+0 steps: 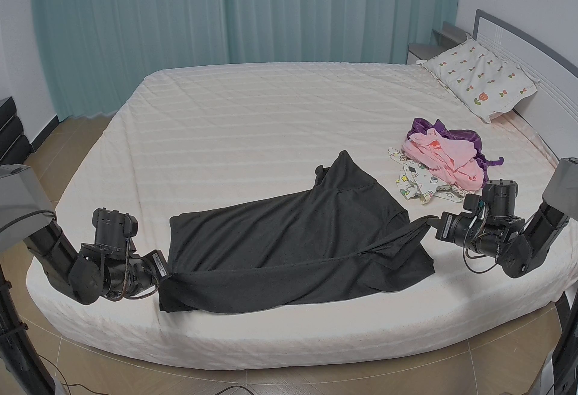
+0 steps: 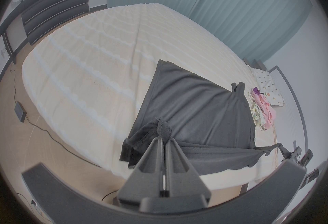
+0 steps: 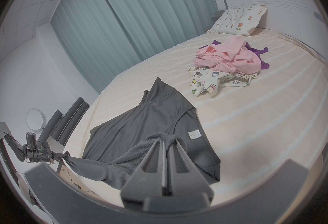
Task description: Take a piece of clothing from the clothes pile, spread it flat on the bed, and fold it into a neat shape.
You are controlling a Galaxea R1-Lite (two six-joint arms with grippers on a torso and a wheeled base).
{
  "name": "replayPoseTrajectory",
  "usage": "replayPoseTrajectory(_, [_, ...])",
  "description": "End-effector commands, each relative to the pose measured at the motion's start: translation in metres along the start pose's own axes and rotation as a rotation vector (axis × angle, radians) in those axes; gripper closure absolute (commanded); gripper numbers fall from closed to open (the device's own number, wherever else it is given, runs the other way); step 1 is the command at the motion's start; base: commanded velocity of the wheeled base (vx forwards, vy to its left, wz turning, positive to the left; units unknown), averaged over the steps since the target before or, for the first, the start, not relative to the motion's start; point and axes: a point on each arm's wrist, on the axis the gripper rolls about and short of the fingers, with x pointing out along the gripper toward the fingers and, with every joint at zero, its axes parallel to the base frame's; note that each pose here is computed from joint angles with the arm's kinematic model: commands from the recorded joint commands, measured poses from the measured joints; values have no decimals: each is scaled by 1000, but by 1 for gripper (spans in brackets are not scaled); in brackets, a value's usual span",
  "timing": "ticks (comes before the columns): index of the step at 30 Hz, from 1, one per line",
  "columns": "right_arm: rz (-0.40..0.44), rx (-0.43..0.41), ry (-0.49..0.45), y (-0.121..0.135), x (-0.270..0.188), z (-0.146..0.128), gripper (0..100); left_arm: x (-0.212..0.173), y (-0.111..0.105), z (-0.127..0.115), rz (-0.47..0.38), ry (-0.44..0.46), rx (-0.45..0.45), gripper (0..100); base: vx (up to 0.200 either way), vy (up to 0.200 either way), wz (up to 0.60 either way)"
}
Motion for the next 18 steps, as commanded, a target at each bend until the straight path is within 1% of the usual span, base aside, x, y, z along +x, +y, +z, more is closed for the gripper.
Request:
replayPoseTrajectory(1, [1, -1, 21, -4, 27, -8, 100, 31, 5, 8, 31, 10, -20, 100, 0, 0, 0])
replayPoseTrajectory(3, [2, -1, 21, -5, 31, -8, 100, 38, 4, 10, 31, 10, -20, 100, 0, 0, 0])
replayPoseTrajectory(11, [24, -13, 25, 0, 47, -13, 100, 85, 5, 16, 87, -15, -27, 100, 0, 0, 0])
replayPoseTrajectory(14, [22, -12, 23, -2, 55, -13, 100, 97, 5, 18, 94, -12, -31, 100, 0, 0, 0])
replayPoseTrajectory(18, [22, -13, 18, -3, 60, -13, 100, 101, 4, 20, 101, 0, -32, 100, 0, 0, 0])
